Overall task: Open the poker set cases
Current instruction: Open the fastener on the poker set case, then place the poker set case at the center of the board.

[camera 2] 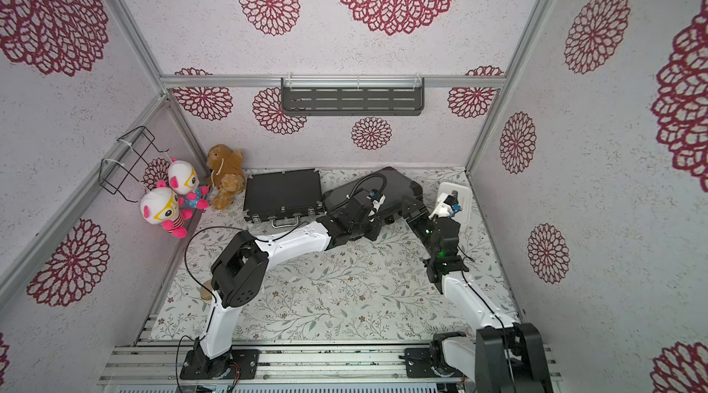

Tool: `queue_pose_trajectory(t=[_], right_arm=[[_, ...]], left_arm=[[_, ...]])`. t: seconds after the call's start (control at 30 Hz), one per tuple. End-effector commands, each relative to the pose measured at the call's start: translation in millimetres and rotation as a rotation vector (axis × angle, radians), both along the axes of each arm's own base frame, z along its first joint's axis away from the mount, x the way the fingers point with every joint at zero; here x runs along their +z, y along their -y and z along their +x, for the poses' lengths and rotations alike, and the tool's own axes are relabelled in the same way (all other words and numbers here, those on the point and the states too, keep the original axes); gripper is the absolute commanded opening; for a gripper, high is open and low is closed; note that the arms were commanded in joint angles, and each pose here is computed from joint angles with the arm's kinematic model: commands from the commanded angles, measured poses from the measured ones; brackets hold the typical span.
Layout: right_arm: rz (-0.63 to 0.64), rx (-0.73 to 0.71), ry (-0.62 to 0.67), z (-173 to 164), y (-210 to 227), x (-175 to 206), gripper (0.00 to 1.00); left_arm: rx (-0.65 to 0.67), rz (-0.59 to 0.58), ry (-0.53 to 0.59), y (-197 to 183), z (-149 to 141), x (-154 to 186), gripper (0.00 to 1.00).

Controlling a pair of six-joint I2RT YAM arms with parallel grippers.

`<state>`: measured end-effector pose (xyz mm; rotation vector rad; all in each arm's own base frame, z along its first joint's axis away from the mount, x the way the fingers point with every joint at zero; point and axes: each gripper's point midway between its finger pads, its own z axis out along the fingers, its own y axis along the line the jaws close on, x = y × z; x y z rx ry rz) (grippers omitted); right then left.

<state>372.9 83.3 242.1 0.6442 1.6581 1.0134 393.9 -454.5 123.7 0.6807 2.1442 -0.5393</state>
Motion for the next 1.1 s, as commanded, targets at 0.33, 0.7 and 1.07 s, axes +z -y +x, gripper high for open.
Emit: queue_pose_trajectory(t=[0.33,0.7,1.07], right_arm=[[-0.439,-0.133,-0.247,-45,49,-106,0.72],[-0.56,-0.126,-0.172,-68,56,-132,0.74],[-0.466,0.086,-0.136,-64,16,-125,0.84]], left_arm=[[-0.105,-0.119,0.009,4,-51,5,0.0],[-0.175,0.161,0.099,-13,-87,-48,0.0],[-0.137,0.342,0.153,-35,-90,-78,0.0]])
